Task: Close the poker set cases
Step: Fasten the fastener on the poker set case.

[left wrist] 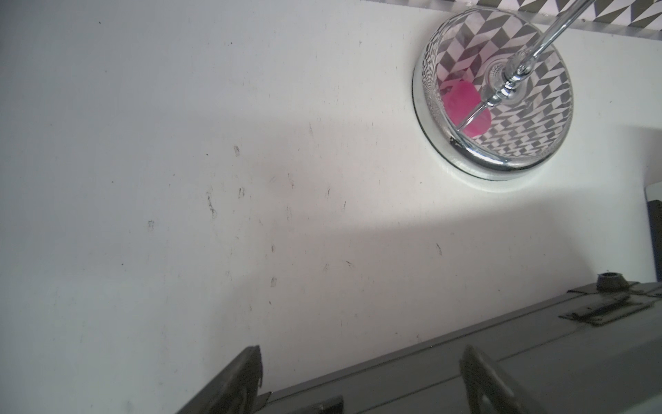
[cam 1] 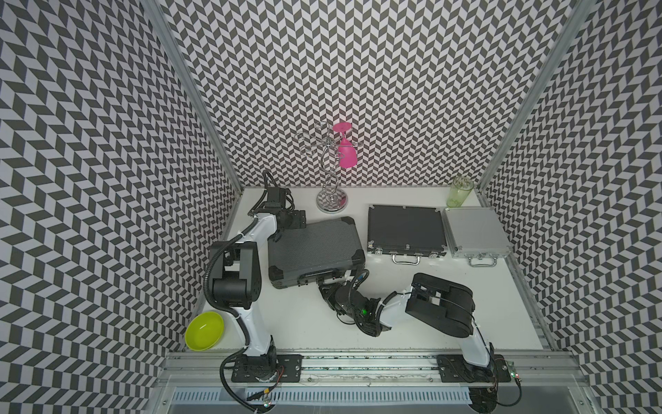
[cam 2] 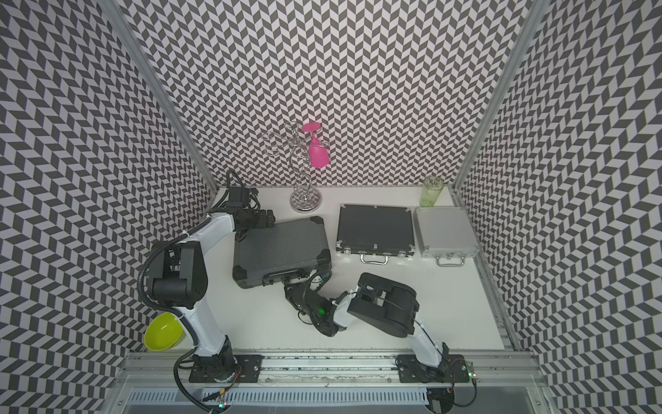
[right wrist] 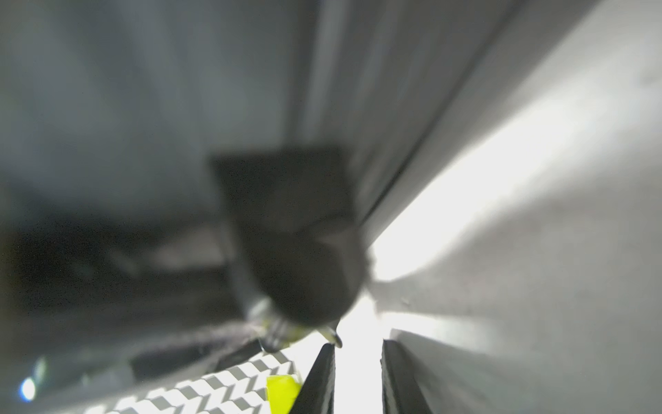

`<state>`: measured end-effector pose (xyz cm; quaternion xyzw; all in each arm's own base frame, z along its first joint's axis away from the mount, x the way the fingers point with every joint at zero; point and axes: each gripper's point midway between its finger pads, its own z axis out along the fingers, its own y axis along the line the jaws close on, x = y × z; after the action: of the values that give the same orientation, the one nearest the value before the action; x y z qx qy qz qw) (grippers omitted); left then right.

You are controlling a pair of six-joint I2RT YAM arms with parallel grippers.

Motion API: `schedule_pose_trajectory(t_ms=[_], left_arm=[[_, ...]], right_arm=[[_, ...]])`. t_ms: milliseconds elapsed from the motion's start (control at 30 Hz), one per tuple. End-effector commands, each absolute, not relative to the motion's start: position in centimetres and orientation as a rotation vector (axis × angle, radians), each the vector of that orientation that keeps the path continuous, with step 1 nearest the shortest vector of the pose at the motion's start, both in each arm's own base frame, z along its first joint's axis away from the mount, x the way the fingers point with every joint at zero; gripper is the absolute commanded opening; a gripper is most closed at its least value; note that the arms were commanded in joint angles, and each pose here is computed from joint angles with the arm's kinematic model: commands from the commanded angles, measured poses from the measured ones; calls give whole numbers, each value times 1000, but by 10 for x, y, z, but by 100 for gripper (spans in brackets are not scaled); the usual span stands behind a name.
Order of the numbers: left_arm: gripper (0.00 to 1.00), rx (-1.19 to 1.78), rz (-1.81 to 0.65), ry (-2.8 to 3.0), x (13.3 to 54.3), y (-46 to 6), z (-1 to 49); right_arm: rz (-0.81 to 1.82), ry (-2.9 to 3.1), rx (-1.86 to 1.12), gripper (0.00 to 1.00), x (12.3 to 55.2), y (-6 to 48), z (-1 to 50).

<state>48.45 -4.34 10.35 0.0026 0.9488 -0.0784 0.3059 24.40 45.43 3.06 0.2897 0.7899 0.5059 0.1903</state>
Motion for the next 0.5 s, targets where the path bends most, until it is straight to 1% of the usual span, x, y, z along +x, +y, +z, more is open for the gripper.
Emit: schedule_pose_trajectory(t_ms=[0,267,467], left_arm=[[89,-55,-231,2680,445,-44,73],[89,-55,-236,2676,444,-44,73],[89,-57,-241,2671,445,-45,75]], right_arm=[[1343,2207,992,25,259,433,3],[1295,2198,1085,24,265,427,-5],[1258,2232,1135,20,264,429,-18]])
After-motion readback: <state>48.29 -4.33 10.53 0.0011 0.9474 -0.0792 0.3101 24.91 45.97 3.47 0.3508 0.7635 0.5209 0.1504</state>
